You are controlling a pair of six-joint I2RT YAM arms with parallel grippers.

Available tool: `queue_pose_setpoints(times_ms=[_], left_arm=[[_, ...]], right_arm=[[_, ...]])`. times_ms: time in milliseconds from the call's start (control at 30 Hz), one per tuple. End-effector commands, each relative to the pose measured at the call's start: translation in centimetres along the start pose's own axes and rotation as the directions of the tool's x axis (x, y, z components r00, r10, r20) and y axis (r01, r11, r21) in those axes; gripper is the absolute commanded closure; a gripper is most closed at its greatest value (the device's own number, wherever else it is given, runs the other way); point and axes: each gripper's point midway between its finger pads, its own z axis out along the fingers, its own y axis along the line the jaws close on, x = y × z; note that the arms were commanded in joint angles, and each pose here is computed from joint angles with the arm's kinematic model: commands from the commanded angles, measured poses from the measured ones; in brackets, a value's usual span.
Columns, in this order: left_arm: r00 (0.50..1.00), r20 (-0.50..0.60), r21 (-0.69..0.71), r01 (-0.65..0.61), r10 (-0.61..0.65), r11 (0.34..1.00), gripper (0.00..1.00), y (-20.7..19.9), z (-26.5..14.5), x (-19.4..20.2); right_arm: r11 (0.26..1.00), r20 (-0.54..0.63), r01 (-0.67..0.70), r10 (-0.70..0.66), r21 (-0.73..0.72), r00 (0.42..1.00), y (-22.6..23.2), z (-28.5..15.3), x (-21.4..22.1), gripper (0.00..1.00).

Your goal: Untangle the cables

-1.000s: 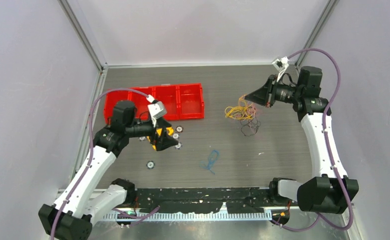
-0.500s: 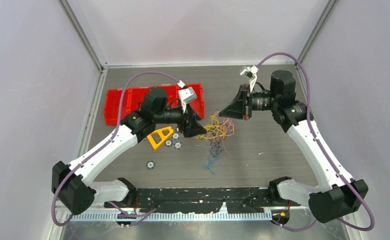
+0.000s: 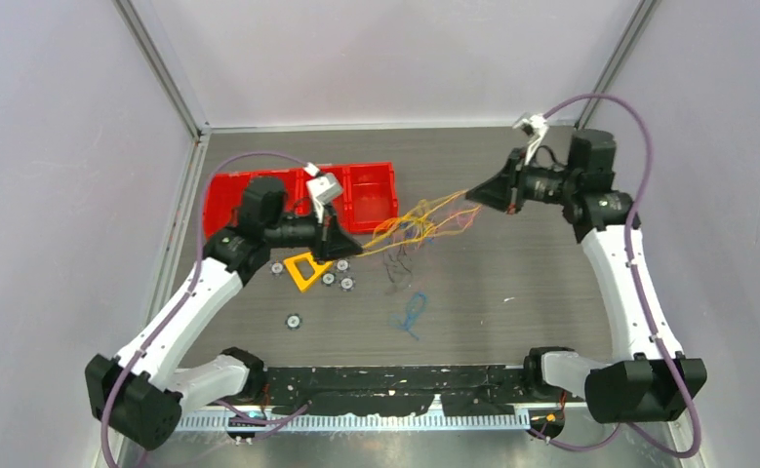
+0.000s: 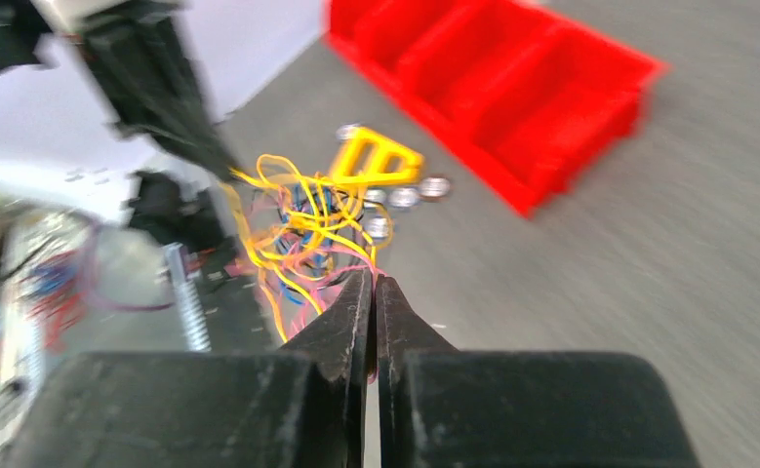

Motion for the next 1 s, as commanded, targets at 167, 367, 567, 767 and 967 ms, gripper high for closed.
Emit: queue_pose_setpoints(times_ms=[167,367,567,767,967], left_arm=[[0.992,-0.124,-0.289,-0.045,0.009,0.956,1.00,5.4,-9.3,5.9],[0.987,-0.161,-0.406,-0.073,0.008,0.911,1.00,7.3,-14.3,7.7],[0.983,-0.180,-0.458,-0.060,-0.026,0.887,1.00,7.6,-18.1,8.7],[0.994,-0.102,-0.393,-0.076,0.039,0.916,1.00,5.1,-18.0,6.2],[0.994,0.067,-0.451,-0.043,0.082,0.892,1.00,3.6,-18.6,-0.5]], right_arm=[[0.870,-0.113,0.153,-0.113,0.469,0.987,-11.9,-10.7,-0.1,0.95],[0.777,-0.201,0.203,-0.100,0.596,0.975,-16.2,-14.7,1.1,0.95],[0.752,-0.232,0.192,-0.053,0.631,0.971,-18.5,-16.8,2.2,0.95],[0.833,-0.236,0.132,-0.001,0.537,0.972,-17.5,-15.1,4.4,0.94],[0.909,-0.217,0.064,0.029,0.412,0.976,-13.9,-12.0,5.2,0.95]])
